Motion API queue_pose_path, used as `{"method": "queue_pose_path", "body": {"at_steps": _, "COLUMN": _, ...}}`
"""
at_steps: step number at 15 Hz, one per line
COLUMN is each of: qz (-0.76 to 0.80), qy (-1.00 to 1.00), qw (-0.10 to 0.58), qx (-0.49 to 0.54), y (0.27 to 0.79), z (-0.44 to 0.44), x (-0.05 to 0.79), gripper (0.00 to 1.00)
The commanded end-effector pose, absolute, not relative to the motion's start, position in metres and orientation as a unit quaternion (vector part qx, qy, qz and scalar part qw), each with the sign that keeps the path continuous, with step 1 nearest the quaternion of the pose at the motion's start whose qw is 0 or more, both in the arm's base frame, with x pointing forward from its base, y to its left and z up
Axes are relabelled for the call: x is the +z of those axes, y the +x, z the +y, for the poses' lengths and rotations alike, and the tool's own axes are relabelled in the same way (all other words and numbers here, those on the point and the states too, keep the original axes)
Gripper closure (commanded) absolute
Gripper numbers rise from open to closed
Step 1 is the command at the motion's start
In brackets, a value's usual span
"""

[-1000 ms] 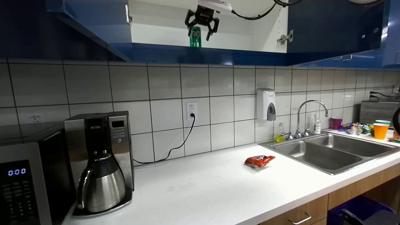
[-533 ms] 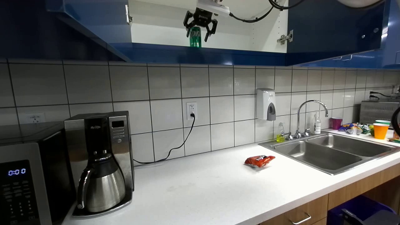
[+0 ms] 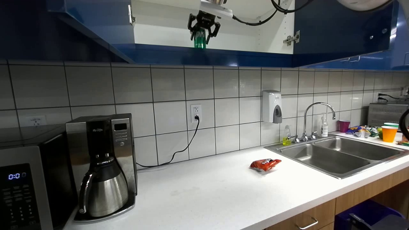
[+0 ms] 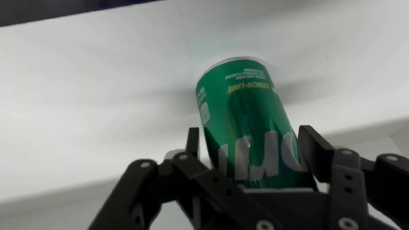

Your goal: Remove the can from the cupboard

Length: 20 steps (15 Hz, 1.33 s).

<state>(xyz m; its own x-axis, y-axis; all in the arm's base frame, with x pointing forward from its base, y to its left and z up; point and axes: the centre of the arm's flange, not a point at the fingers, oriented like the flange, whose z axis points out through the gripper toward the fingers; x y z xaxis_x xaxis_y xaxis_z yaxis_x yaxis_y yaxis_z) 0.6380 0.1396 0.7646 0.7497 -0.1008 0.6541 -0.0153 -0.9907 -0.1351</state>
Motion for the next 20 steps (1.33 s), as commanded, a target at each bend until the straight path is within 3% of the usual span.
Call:
{"method": "queue_pose_path", "body": {"at_steps": 1, "qz": 0.04, "qy": -0.927, "qw": 0.061, "qx": -0.367, "y": 0.646, "z": 0.146, "x": 0.769, "gripper": 0.51}}
{"method": "queue_pose_path", "body": {"at_steps": 3, "qz": 0.04, "qy": -0.927, "qw": 0.061, "qx": -0.367, "y": 0.648, "z": 0.147, "x": 0.767, "gripper": 0.61}}
{"method": "queue_pose_path", "body": {"at_steps": 20, "qz": 0.034, "qy": -0.918, "qw": 0.064, "qx": -0.389, "y": 0.576, "z": 0.141, "x": 0.832, "gripper": 0.61}}
